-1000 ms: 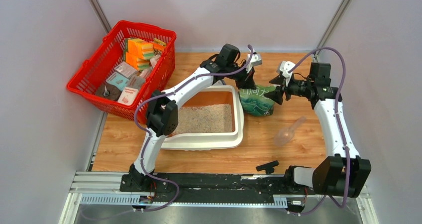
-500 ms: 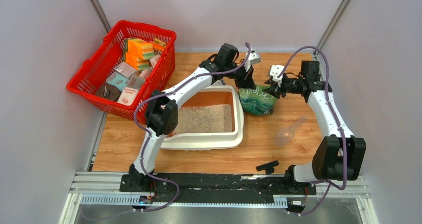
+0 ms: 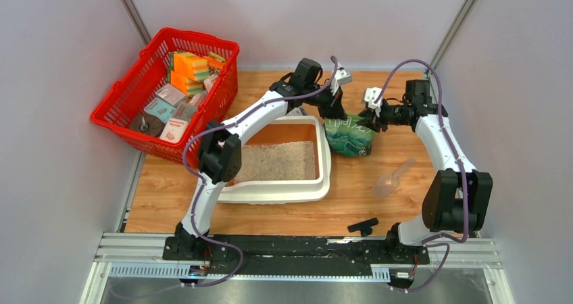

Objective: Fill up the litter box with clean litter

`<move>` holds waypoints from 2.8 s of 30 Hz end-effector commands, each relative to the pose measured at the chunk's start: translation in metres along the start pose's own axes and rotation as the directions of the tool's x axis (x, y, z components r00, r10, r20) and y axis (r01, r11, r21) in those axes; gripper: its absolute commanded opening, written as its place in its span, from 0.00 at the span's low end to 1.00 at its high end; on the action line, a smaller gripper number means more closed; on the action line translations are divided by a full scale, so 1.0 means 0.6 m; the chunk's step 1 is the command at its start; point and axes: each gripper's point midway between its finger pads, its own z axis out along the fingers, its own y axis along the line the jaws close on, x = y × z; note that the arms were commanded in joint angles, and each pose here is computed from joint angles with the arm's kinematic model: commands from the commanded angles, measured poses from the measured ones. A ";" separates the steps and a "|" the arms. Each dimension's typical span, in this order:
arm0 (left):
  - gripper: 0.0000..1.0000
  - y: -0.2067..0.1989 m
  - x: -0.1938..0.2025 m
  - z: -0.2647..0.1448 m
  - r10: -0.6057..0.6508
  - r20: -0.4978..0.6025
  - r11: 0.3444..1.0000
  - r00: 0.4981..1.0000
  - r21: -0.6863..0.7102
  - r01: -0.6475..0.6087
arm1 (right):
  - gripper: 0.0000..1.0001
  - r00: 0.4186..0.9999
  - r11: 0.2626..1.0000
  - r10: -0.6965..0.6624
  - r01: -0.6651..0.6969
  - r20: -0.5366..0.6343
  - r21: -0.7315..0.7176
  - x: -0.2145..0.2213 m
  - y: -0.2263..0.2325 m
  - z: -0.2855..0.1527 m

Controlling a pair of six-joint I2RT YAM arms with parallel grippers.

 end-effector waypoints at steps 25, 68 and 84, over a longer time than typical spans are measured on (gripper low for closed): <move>0.00 -0.026 -0.067 -0.058 0.086 0.083 0.995 0.993 0.046 -0.090 | 0.00 0.925 0.925 0.380 -0.380 0.011 0.009 -0.004 0.008 -0.076; 0.38 -0.090 -0.052 0.058 0.524 0.144 0.845 0.840 0.041 -0.534 | 0.00 0.887 0.883 0.462 -0.463 -0.032 -0.076 -0.014 0.078 -0.072; 0.29 -0.088 -0.018 0.073 0.481 0.120 0.866 0.869 0.087 -0.492 | 0.00 0.882 0.878 0.470 -0.472 -0.036 -0.077 -0.012 0.081 -0.072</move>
